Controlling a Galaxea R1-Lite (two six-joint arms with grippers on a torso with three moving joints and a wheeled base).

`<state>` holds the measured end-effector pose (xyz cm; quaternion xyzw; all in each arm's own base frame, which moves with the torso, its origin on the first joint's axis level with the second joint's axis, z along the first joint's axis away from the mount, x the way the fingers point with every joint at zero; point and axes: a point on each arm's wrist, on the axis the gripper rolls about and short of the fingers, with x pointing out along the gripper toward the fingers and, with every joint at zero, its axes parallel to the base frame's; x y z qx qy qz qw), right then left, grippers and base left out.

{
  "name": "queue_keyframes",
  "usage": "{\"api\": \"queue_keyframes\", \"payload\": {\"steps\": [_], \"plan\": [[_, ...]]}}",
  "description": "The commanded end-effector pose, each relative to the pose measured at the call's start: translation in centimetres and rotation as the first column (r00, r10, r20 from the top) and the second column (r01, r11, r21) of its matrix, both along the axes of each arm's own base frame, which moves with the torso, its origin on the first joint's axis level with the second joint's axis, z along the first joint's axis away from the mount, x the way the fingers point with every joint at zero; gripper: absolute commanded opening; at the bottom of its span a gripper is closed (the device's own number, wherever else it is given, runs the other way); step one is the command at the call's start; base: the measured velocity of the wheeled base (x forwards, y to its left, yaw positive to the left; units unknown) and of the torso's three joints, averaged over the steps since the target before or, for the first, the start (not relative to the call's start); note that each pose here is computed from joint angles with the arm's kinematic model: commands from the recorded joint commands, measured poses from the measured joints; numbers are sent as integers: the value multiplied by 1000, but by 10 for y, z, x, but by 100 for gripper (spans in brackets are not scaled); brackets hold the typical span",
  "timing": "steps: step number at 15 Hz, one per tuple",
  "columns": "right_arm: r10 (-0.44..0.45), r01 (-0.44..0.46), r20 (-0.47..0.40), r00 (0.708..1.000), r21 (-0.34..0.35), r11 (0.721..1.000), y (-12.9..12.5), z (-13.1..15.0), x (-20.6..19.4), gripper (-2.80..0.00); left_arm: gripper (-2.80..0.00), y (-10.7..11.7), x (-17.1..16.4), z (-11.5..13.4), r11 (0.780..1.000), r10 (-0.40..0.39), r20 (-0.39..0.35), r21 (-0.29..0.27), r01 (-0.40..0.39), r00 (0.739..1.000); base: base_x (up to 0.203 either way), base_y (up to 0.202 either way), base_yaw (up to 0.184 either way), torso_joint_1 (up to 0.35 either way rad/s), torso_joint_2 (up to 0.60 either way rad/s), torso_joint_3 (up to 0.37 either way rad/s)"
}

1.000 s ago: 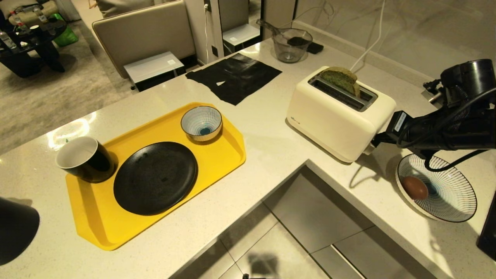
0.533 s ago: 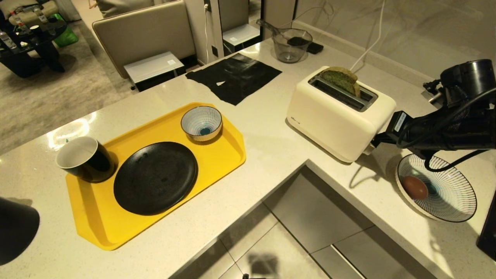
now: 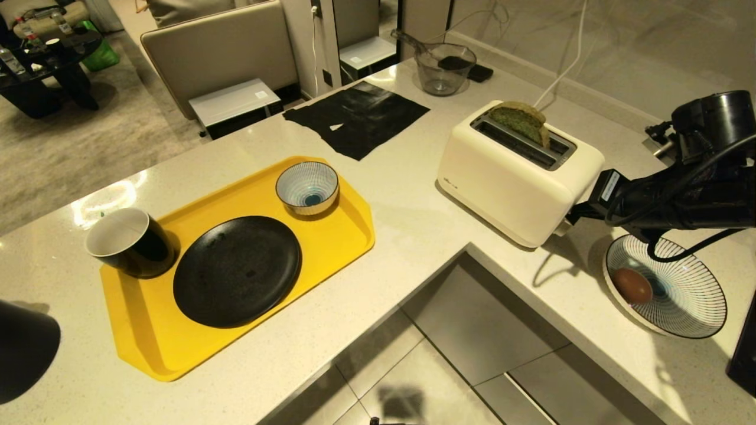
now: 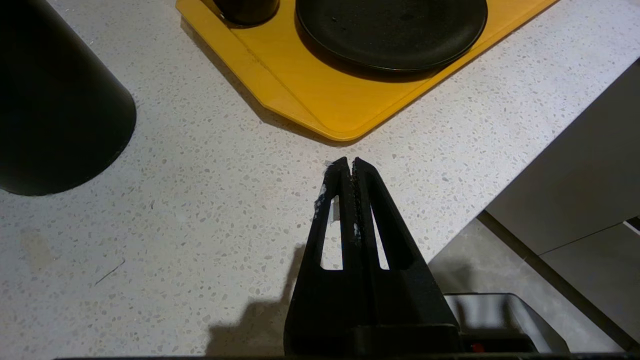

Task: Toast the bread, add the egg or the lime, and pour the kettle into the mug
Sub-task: Use a bread toaster

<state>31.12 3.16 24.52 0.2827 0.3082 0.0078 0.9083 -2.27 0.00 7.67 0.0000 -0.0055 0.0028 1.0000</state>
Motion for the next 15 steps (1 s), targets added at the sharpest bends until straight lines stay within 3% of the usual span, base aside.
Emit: {"api": "queue_keyframes", "payload": {"steps": [1,15], "plan": [[-1,1,-1,1000,4,1000,0,0,-1,-280,-280,0,0,0,1000,1,0,0,-1,1000,0,0,0,0,0,0],[2,-2,12,1000,6,1000,0,4,-4,-280,-280,0,0,0,1000,2,0,0,-2,1000,0,0,0,0,0,0]]}}
